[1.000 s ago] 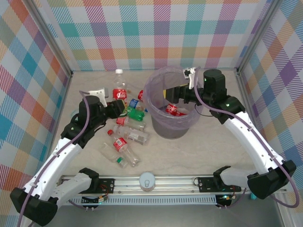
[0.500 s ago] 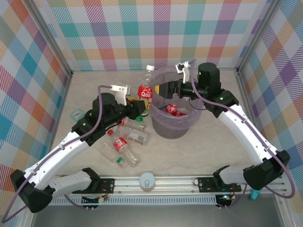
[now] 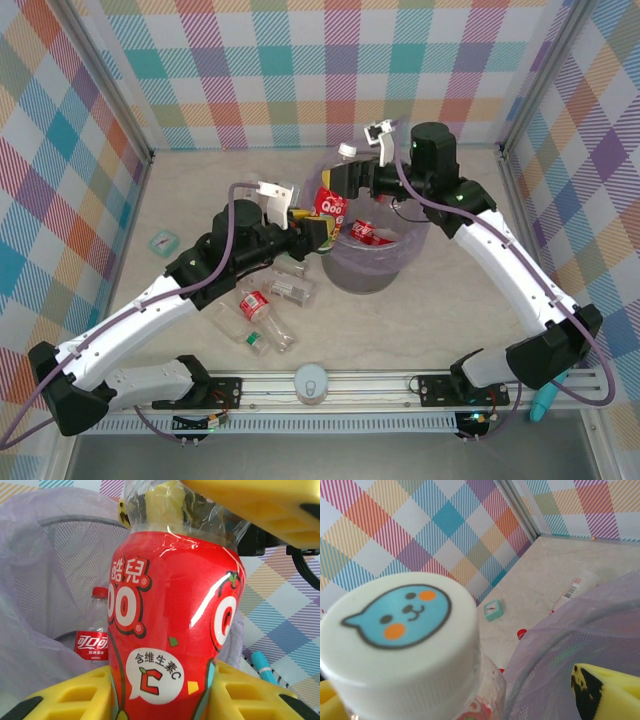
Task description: Put the plastic bottles in the bin
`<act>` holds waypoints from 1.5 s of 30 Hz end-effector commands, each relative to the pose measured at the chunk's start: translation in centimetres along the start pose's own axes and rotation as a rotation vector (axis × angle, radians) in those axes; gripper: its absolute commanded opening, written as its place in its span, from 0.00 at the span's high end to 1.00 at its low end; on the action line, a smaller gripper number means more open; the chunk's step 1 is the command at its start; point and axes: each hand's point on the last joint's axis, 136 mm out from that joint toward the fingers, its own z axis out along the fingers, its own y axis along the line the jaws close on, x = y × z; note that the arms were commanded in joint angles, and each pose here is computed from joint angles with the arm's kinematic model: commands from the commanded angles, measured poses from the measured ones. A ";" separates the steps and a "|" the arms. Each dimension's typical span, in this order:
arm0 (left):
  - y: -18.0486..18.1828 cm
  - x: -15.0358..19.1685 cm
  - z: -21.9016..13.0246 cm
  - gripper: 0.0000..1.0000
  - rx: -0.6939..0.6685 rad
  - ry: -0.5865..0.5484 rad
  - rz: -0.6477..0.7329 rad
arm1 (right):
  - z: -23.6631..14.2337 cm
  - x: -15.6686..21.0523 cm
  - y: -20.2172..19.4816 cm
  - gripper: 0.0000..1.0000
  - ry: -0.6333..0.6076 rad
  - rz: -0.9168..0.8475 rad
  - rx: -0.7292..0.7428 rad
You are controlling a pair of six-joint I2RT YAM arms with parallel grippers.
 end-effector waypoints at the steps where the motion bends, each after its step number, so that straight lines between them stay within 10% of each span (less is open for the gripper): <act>1: -1.5 -1.7 -1.3 0.62 0.031 -0.025 0.066 | 1.2 -0.8 -0.6 0.13 -0.016 -0.010 -0.003; 12: -1.5 -2.3 -2.4 0.60 0.025 -0.054 0.098 | 1.6 -1.6 -0.4 0.44 -0.039 0.000 -0.022; 30: -0.7 -6.0 -6.4 0.06 -0.079 -0.192 0.074 | 0.1 -5.9 1.5 0.57 -0.133 -0.095 -0.053; 45: 14.7 6.0 -21.3 0.13 -1.011 -0.069 -0.462 | -9.4 -12.2 -1.4 0.58 -0.339 -0.299 0.263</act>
